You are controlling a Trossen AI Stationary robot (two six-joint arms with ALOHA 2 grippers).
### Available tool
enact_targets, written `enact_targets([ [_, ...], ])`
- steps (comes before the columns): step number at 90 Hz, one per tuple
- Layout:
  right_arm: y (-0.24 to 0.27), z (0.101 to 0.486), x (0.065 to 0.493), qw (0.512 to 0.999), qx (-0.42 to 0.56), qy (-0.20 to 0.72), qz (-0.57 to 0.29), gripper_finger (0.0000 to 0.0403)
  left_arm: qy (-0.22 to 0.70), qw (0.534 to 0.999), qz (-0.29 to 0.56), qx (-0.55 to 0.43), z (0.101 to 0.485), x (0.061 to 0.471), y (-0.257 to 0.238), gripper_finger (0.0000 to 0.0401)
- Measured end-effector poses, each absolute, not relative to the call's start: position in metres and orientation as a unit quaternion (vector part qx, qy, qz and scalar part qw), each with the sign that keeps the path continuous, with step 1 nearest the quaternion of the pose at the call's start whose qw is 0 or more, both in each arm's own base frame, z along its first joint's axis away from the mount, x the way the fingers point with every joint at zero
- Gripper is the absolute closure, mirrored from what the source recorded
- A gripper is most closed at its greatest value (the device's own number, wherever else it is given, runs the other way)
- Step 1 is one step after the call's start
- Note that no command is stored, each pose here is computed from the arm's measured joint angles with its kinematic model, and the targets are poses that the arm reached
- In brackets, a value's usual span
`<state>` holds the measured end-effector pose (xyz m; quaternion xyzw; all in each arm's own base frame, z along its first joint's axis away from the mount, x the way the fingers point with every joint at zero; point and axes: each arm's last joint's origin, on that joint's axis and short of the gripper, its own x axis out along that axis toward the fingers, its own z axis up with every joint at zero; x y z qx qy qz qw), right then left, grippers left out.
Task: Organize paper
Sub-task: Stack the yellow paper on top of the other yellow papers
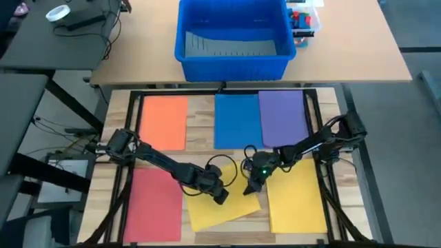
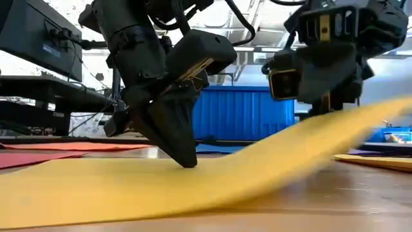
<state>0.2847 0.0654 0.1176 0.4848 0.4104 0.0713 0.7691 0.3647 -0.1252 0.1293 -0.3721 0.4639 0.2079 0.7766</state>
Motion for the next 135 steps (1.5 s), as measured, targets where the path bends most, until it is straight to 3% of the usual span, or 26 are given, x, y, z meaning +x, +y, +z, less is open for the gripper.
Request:
enact_targets([
  [13, 0.065, 0.117, 0.285, 0.777, 0.483, 0.402, 0.05, 0.0231, 0.455, 0.781, 0.203, -0.376, 0.13, 0.367, -0.125, 0.0401],
  [28, 0.065, 0.116, 0.284, 0.793, 0.445, 0.409, 0.078, 0.037, 0.465, 0.796, 0.179, -0.344, 0.134, 0.37, -0.126, 0.0401],
  [33, 0.064, 0.117, 0.284, 0.793, 0.433, 0.417, 0.101, 0.0389, 0.472, 0.807, 0.159, -0.317, 0.141, 0.372, -0.127, 0.0401],
  [44, 0.058, 0.131, 0.277, 0.757, 0.435, 0.445, 0.198, 0.0401, 0.499, 0.82, 0.122, -0.251, 0.171, 0.372, -0.127, 0.0401],
  [60, 0.043, 0.182, 0.248, 0.71, 0.431, 0.448, 0.332, 0.0402, 0.524, 0.831, 0.095, -0.16, 0.223, 0.362, -0.121, 0.0401],
  [68, 0.035, 0.2, 0.224, 0.716, 0.391, 0.442, 0.373, 0.0403, 0.527, 0.837, 0.078, -0.127, 0.237, 0.357, -0.118, 0.0401],
  [79, 0.028, 0.207, 0.192, 0.735, 0.342, 0.47, 0.349, 0.0403, 0.522, 0.843, 0.065, -0.11, 0.243, 0.356, -0.117, 0.0401],
  [99, 0.018, 0.216, 0.154, 0.733, 0.238, 0.605, 0.197, 0.0403, 0.528, 0.84, 0.066, -0.105, 0.242, 0.355, -0.117, 0.0401],
  [111, 0.02, 0.238, 0.147, 0.723, 0.176, 0.628, 0.227, 0.0403, 0.53, 0.842, 0.055, -0.09, 0.242, 0.355, -0.117, 0.0401],
  [135, 0.037, 0.245, 0.147, 0.713, 0.151, 0.615, 0.301, 0.0403, 0.53, 0.842, 0.051, -0.082, 0.242, 0.356, -0.114, 0.0401],
])
